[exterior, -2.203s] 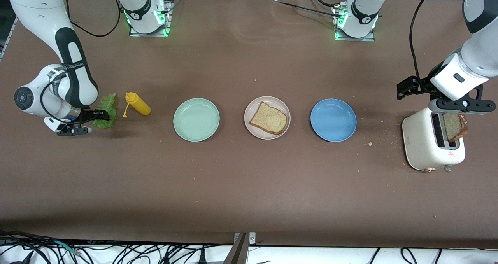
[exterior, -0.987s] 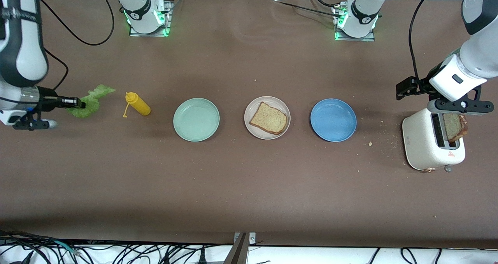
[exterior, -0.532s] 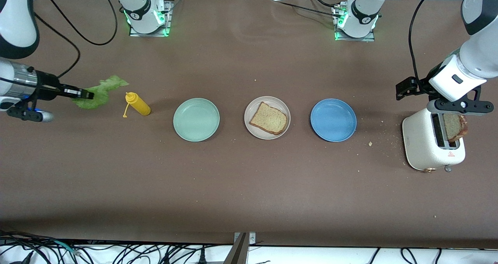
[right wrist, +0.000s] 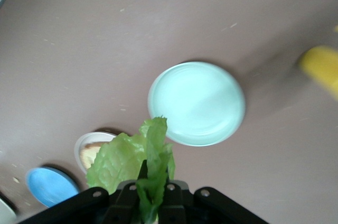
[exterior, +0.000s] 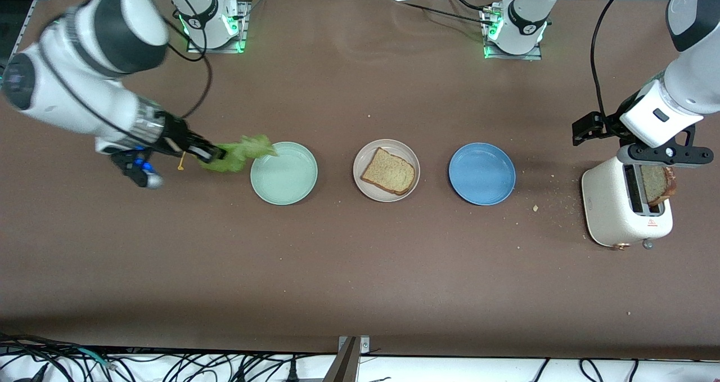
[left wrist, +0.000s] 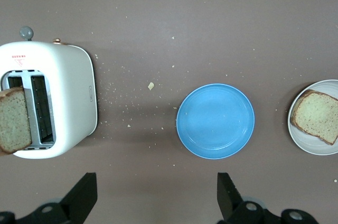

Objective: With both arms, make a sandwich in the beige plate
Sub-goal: 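Lift the lettuce leaf with the right gripper and carry it toward the plates, then lower the lettuce leaf onto the bread and open the right gripper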

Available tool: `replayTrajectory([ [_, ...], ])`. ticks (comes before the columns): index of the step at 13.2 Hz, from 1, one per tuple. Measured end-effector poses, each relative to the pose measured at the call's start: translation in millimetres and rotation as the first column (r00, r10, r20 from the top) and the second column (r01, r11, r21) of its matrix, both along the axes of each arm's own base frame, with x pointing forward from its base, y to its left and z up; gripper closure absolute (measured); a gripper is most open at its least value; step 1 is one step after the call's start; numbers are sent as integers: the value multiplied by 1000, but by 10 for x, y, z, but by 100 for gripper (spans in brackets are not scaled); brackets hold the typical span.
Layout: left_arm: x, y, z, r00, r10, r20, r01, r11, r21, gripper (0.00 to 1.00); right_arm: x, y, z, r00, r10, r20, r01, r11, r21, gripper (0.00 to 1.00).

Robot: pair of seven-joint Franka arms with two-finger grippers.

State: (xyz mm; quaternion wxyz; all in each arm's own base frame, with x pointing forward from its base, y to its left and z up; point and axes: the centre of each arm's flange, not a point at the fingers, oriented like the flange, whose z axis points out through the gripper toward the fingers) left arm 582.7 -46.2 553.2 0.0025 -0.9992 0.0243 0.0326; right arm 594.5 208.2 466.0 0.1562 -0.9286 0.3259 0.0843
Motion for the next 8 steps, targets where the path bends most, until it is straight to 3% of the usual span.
replayTrajectory([
  [5,6,0,-7,1000,0,0,0,1000,0,0,-67,1222,-574,967,-254,21,253,967,38,93],
  [8,14,-1,-20,1000,0,0,0,1000,0,0,-56,1917,-945,928,-372,-18,372,926,70,93],
])
